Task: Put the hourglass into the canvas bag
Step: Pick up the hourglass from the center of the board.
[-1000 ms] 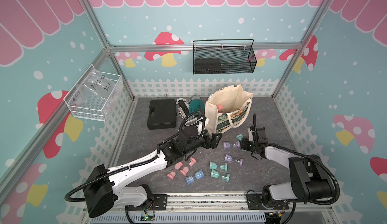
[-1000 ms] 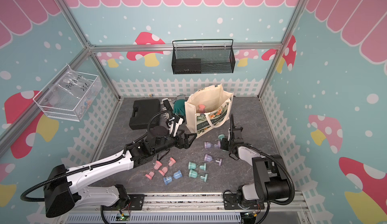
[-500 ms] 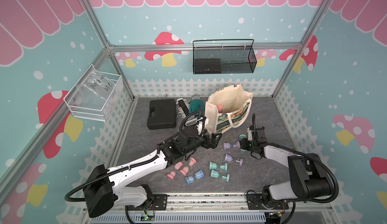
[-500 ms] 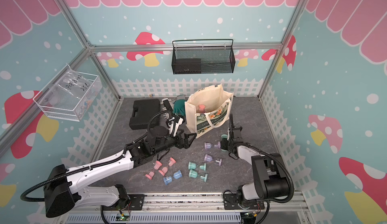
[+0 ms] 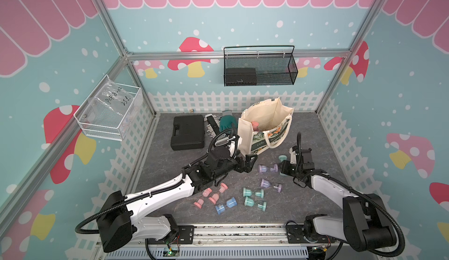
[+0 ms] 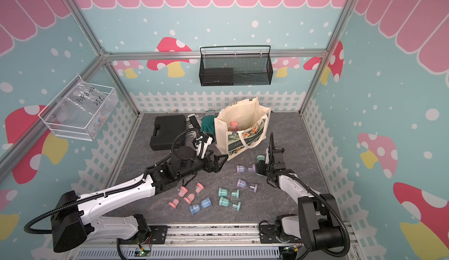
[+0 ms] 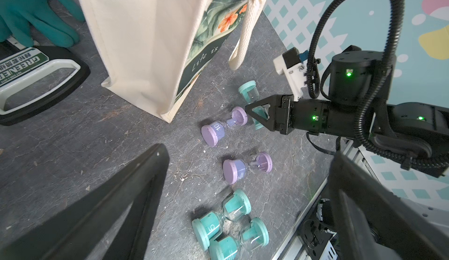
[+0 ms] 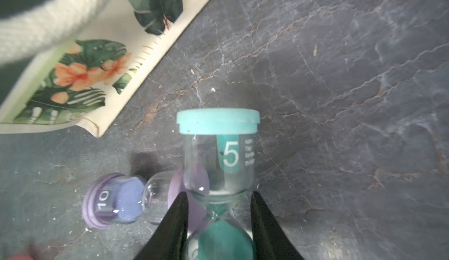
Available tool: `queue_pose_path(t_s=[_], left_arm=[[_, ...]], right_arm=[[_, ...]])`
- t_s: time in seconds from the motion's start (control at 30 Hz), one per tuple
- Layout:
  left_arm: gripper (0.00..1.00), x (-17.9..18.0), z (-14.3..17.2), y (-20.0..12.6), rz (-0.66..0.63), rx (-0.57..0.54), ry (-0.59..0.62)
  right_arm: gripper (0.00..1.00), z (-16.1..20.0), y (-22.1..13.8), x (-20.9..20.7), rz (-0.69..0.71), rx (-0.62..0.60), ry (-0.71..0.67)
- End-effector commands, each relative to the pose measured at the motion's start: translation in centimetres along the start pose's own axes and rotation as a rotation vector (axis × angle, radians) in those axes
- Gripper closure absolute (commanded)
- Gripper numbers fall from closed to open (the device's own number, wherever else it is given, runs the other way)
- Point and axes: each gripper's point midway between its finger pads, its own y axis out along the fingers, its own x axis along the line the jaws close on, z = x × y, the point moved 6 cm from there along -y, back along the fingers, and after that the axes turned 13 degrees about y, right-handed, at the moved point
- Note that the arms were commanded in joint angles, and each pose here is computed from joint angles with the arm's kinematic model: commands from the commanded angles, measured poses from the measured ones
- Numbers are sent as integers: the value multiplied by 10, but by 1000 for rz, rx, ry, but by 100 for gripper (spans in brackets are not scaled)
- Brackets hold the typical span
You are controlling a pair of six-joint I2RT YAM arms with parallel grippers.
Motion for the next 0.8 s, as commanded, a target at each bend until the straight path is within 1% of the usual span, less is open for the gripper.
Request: queue_pose_path(t_s=[0.0,0.2,0.37,0.63,0.77], left_arm=[[1,-3,-8,-2,-4,-17,17],[1,-2,-16,-8,-25,-34,45],[1,-1,-23,-13,-38,-58,57],[0,0,-36,-22,-51,-99,77],[1,1,-44,-28,-63,-125,91]], right_arm=[[74,-6,-10,7,-55,-23,40],[75,-26,-37,23,-84,-120,14],[76,-42,-59,41,-132,-167,-9],[77,-82,-105,80,-217,-306,-62],[78,-102,-127,104,-287,-360,-91]])
